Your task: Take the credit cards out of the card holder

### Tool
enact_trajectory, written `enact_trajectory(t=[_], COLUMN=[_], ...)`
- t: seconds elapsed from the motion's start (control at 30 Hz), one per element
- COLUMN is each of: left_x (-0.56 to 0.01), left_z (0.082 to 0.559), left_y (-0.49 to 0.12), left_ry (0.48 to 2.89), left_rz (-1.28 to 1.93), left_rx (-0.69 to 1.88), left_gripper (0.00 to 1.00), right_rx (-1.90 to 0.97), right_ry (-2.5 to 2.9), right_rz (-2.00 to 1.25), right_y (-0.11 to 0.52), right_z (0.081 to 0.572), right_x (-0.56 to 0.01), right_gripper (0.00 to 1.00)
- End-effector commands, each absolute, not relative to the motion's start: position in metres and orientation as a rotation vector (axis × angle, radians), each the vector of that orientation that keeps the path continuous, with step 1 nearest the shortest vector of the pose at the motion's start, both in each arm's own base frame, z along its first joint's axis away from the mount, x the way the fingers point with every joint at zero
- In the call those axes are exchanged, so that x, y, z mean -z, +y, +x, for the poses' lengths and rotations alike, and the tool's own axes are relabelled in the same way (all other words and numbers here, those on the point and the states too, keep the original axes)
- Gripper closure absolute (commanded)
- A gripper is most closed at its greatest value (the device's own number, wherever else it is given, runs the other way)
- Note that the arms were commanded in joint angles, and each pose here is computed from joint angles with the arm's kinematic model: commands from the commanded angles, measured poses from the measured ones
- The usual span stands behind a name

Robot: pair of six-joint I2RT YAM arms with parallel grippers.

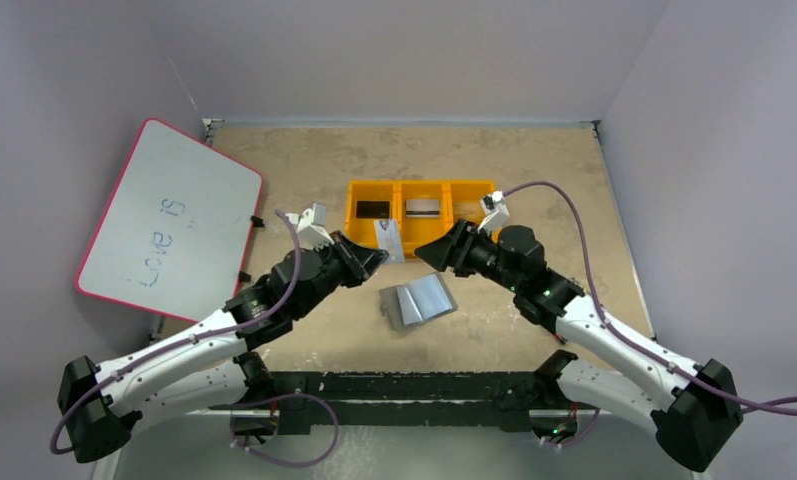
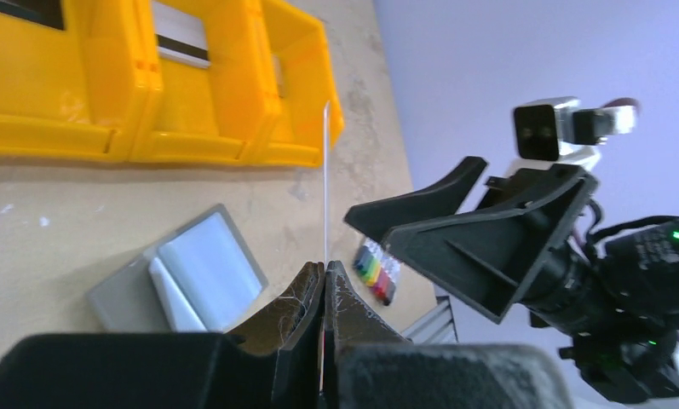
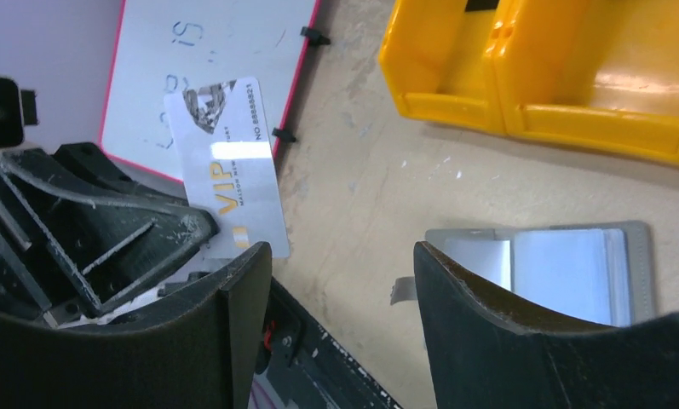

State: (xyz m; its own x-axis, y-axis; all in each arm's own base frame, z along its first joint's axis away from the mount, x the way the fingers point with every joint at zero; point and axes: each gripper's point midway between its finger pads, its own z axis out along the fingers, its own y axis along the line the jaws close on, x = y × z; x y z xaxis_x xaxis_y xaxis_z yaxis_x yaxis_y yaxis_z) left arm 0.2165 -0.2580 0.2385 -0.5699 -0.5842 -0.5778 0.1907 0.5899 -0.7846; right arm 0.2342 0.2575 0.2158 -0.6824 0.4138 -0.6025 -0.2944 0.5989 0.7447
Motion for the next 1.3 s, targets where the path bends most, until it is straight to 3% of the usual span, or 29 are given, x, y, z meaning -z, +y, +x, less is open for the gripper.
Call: enact_trajectory(t=[0.0, 0.2, 0.37, 0.57, 0.73, 0.93, 1.0, 1.13, 1.27], left_x=[-0.269, -0.285, -0.288, -0.295, -0.296, -0.293, -0.292, -0.280, -0.244], left_z=[0.207, 0.193, 0.188, 0.184, 0.179, 0.179, 0.180, 0.188, 0.206], left_y=[-0.279, -0.296, -0.302, -0.303, -0.304, -0.302, -0.301, -0.297, -0.278], left_ry=[1.800, 1.725, 1.706, 1.672, 1.628, 1.633, 1.641, 1.691, 1.853], left_rz=[-0.221, -0.180, -0.185, -0.184, -0.209, -0.214, -0.220, -0.253, -0.327], left_rx=[1.275, 1.469, 1.553, 1.605, 1.692, 1.688, 1.671, 1.593, 1.298], left_gripper=[1.00, 1.00, 1.00, 1.00, 1.00, 1.00, 1.00, 0.66, 0.54], right_rx=[-1.415, -1.484, -1.538, -1.627, -1.700, -1.701, -1.701, -1.659, -1.464], right_ry=[1.816, 1.789, 1.741, 1.694, 1.654, 1.659, 1.657, 1.651, 1.677], right_rz=[-0.028, -0.022, -0.056, -0.130, -0.166, -0.186, -0.194, -0.229, -0.208], right_y=[0.273, 0.271, 0.269, 0.269, 0.271, 0.269, 0.268, 0.268, 0.258], right_z=[0.209, 0.209, 0.211, 0.207, 0.201, 0.201, 0.200, 0.202, 0.221], right_x=[-0.264, -0.274, -0.287, -0.296, -0.301, -0.300, -0.301, -0.304, -0.305], right_gripper=[0.35, 0.34, 0.40, 0.54, 0.70, 0.97, 1.00, 1.00, 1.00])
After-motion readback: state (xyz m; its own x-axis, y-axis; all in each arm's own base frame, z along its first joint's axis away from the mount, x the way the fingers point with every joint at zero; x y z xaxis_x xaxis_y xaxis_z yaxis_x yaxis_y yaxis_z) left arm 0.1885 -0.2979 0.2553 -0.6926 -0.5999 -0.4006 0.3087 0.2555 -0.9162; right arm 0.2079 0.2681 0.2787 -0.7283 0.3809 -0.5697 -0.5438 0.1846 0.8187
